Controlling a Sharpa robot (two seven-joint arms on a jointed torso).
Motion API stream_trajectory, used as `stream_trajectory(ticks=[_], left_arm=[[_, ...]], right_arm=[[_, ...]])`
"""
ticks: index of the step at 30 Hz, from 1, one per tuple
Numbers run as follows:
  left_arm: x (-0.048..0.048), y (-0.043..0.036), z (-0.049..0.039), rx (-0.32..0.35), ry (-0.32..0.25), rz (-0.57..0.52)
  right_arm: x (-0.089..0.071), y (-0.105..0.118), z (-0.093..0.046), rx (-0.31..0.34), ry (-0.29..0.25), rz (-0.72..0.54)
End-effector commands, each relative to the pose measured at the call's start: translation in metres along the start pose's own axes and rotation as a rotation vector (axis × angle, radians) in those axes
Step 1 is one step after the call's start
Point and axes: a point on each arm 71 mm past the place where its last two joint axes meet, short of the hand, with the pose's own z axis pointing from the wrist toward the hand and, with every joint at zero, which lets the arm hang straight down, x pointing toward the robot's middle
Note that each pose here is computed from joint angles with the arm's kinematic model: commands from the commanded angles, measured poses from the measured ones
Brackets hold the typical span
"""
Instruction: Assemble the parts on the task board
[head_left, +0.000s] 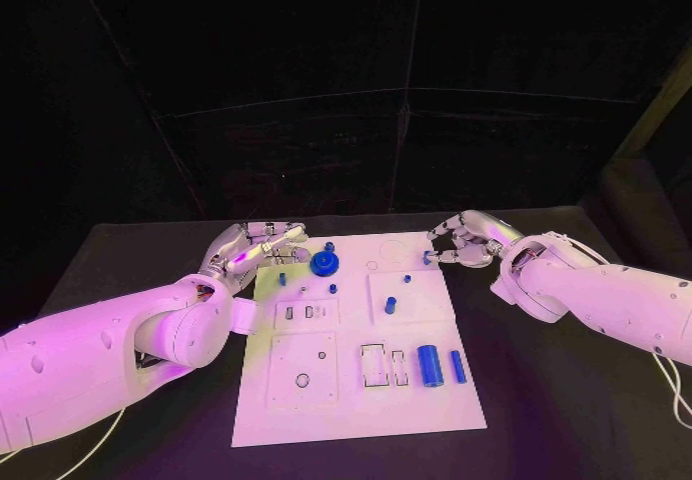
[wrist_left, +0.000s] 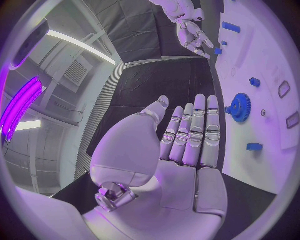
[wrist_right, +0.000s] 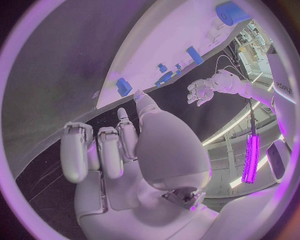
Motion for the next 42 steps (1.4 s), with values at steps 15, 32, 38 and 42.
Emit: stream_trajectory(ticks=[15, 32, 38, 42], left_arm=[[0.0015, -0.0007, 0.0013, 0.006, 0.014, -0.007], [0.0008, -0.0006, 0.0014, 0.006, 0.012, -0.005], [0.0005, -0.0006, 0.0014, 0.005, 0.011, -0.005], [0.0004, -0.0005, 0.0015, 0.005, 0.01, -0.004]], right_arm=[[0.01, -0.005, 0.004, 0.009, 0.061, -0.028], [0.017, -0.004, 0.007, 0.02, 0.081, -0.042], [0.018, -0.002, 0.008, 0.016, 0.081, -0.04], [0.019, -0.001, 0.008, 0.017, 0.083, -0.039]])
